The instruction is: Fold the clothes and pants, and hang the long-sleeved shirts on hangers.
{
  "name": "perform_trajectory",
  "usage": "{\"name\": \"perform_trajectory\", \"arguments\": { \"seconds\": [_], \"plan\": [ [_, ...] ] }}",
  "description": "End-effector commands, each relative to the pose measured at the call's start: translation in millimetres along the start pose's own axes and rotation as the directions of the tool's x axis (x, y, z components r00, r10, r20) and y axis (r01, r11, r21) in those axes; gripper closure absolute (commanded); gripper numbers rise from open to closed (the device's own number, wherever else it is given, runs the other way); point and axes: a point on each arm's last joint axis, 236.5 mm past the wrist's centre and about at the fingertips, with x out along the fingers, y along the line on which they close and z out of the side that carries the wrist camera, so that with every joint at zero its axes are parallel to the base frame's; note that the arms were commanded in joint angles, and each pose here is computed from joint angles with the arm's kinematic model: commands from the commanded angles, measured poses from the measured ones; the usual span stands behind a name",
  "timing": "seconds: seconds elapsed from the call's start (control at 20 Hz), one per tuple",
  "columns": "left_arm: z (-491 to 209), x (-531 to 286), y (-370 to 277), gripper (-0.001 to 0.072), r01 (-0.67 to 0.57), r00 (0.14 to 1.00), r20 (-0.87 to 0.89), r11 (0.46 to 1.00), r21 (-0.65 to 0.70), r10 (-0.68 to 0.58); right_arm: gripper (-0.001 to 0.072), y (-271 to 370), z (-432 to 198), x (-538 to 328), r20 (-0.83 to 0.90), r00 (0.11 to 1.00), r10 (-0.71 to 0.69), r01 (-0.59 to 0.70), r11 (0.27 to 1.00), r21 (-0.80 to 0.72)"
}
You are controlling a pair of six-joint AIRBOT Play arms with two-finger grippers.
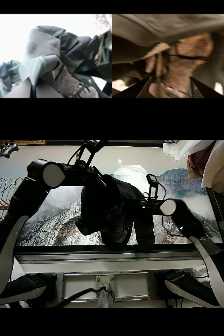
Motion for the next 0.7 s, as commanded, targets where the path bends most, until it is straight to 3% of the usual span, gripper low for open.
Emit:
{"name": "perform_trajectory", "arguments": {
  "seconds": [0.0, 0.05, 0.15, 0.35, 0.45, 0.65],
  "plan": [
    [-4, -8, -10, 0.0693, 0.037, 0.999, -0.024, 0.999, -0.016, -0.037, 0.0160, 35, 17, 8, 0.156, 0.986, 0.063, -0.083, 0.989, 0.121],
    [-4, -8, -11, 0.0693, 0.041, 0.999, -0.020, 0.999, -0.019, -0.041, 0.0202, 46, 21, 9, 0.186, 0.979, 0.085, -0.112, 0.984, 0.140],
    [-4, -8, -11, 0.0693, 0.041, 0.999, -0.020, 0.999, -0.020, -0.041, 0.0421, 64, 21, 15, 0.219, 0.969, 0.115, -0.150, 0.977, 0.149],
    [-3, -9, -12, 0.0693, 0.040, 0.999, -0.019, 0.997, -0.070, -0.041, 0.0420, 49, 31, 39, 0.267, 0.962, 0.064, -0.161, 0.919, 0.359],
    [-2, -12, -13, 0.0693, 0.042, 0.999, -0.015, 0.997, -0.068, -0.043, 0.0354, 25, 34, 50, 0.257, 0.966, 0.009, -0.138, 0.860, 0.491],
    [0, -12, -17, 0.0693, 0.046, 0.999, -0.012, 0.997, -0.062, -0.047, 0.0345, 8, 40, 52, 0.259, 0.966, -0.023, -0.125, 0.832, 0.541]
  ]
}}
